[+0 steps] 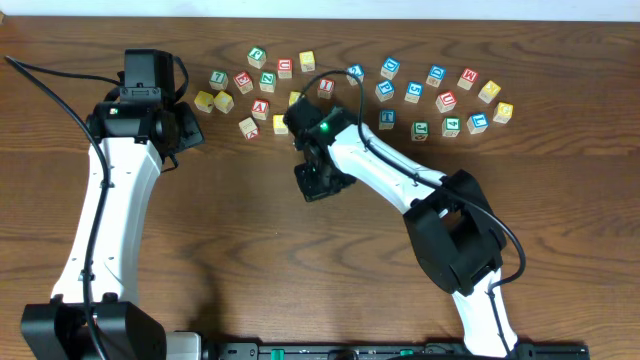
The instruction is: Spell out ROBOT
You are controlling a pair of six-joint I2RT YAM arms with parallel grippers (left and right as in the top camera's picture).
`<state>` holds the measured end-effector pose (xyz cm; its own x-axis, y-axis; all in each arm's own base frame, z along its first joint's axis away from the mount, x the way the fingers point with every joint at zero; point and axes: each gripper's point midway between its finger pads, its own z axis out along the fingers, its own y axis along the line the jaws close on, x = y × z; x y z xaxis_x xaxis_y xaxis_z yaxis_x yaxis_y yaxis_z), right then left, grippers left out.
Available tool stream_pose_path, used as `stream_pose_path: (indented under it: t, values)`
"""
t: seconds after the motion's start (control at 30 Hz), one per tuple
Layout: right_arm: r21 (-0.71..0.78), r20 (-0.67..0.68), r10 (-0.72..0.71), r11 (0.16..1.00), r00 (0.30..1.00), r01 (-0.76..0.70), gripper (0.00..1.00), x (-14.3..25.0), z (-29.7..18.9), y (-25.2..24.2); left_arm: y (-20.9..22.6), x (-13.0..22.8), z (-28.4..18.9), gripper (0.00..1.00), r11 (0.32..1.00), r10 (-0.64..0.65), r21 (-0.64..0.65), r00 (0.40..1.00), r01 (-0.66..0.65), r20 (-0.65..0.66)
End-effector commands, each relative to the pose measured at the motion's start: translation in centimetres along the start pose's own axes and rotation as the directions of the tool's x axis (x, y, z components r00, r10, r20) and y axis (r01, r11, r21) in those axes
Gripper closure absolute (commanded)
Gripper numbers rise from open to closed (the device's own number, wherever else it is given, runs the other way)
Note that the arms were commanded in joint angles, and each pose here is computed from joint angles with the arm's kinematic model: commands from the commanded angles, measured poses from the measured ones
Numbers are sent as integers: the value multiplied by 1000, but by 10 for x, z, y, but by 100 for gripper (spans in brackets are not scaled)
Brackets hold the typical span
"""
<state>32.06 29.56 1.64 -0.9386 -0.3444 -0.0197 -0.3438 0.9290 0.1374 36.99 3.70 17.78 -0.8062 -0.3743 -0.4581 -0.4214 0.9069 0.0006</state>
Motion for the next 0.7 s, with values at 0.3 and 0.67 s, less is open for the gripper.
stream_pose_path:
  t: [0.3,0.67]
  values:
    - [45,81,10,999,997,-13,99,-15,-1,-5,3,-5,0,40,1000,9,-16,1000,-9,8]
    - [1,119,3,1000,993,-3,99,-18,-26,2,3,-5,0,40,1000,9,-16,1000,-9,8]
